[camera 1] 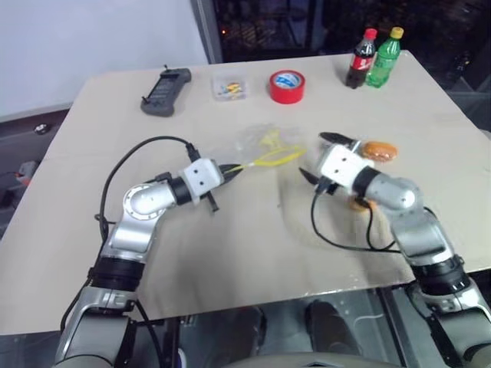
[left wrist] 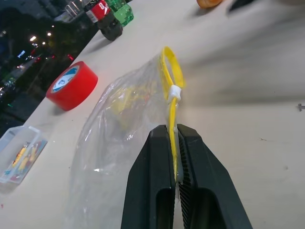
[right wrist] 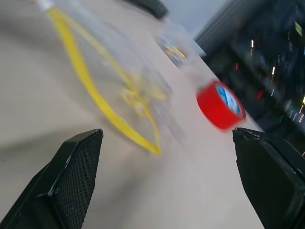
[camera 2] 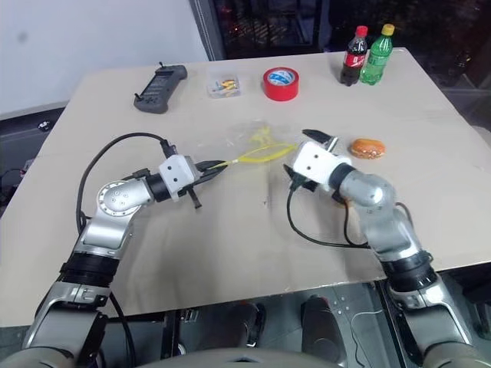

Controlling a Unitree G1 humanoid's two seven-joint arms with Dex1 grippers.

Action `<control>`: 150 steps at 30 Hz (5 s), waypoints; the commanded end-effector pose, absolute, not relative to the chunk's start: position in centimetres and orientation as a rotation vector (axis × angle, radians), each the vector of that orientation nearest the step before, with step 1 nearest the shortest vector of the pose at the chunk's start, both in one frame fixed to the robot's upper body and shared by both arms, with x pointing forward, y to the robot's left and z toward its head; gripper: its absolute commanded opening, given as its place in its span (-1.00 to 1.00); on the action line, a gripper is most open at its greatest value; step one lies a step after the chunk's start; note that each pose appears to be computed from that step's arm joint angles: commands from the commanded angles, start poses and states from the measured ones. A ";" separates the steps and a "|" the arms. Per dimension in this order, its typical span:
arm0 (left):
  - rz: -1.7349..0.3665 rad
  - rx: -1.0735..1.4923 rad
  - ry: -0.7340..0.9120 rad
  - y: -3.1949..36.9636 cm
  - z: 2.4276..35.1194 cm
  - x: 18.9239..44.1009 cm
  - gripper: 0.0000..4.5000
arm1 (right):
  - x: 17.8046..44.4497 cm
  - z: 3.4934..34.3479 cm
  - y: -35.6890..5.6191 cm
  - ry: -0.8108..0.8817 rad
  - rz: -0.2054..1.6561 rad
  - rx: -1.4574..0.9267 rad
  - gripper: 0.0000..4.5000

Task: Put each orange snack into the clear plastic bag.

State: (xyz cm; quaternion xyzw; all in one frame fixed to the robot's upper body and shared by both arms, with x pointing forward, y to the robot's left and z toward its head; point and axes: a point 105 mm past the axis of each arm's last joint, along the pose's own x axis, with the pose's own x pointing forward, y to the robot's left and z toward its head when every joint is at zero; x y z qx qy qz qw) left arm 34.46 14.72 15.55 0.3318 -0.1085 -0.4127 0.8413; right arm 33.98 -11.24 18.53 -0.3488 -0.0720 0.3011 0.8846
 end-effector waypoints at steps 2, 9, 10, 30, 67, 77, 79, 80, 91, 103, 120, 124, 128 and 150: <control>-0.842 0.664 -0.288 14.6 17.2 34.7 -1.00 | 35.1 18.1 -16.2 -0.048 0.474 -0.834 0.99; -0.857 0.646 -0.300 13.8 17.6 34.5 -1.00 | 39.4 18.0 -22.8 0.109 0.351 -0.893 0.99; -0.854 0.646 -0.301 13.8 17.7 34.5 -1.00 | 39.7 18.1 -23.3 0.120 0.351 -0.873 0.99; -0.837 0.579 -0.305 14.2 18.2 33.2 -1.00 | 42.8 14.7 -26.0 0.247 0.422 -0.867 -0.19; -0.988 0.639 -0.230 12.4 16.0 30.5 -1.00 | 38.1 18.4 -5.7 0.054 0.877 -0.369 -0.91; -1.067 0.691 -0.227 12.2 15.6 29.6 -1.00 | 37.4 18.1 -4.4 0.150 0.933 0.037 -0.91; -1.094 0.709 -0.234 11.9 15.6 29.4 -1.00 | 37.2 17.0 -3.5 0.202 0.943 0.133 -0.91; -1.104 0.715 -0.235 11.8 15.5 29.3 -1.00 | 37.1 16.7 -3.1 0.220 0.951 0.175 -0.91; -1.159 0.776 -0.218 12.1 14.6 29.0 -1.00 | 37.8 17.1 -2.6 -0.035 0.918 -0.196 -0.91; -1.168 0.710 -0.273 11.2 16.5 30.4 -1.00 | 37.4 16.6 -1.0 -0.454 0.812 -0.953 -0.91; -1.360 0.740 -0.308 9.3 16.1 28.5 -1.00 | 39.4 15.2 -2.4 -0.389 0.651 -0.821 -0.91; -1.335 0.717 -0.348 9.2 17.0 28.7 -1.00 | 39.8 15.4 -3.4 -0.331 0.607 -0.696 -0.91; -1.294 0.731 -0.406 9.3 17.9 29.6 -1.00 | 38.6 15.8 -3.4 -0.383 0.650 -0.767 -0.91; -1.034 0.574 -0.397 12.3 18.7 31.5 -1.00 | 35.2 17.6 -7.2 -0.303 0.773 -0.782 0.44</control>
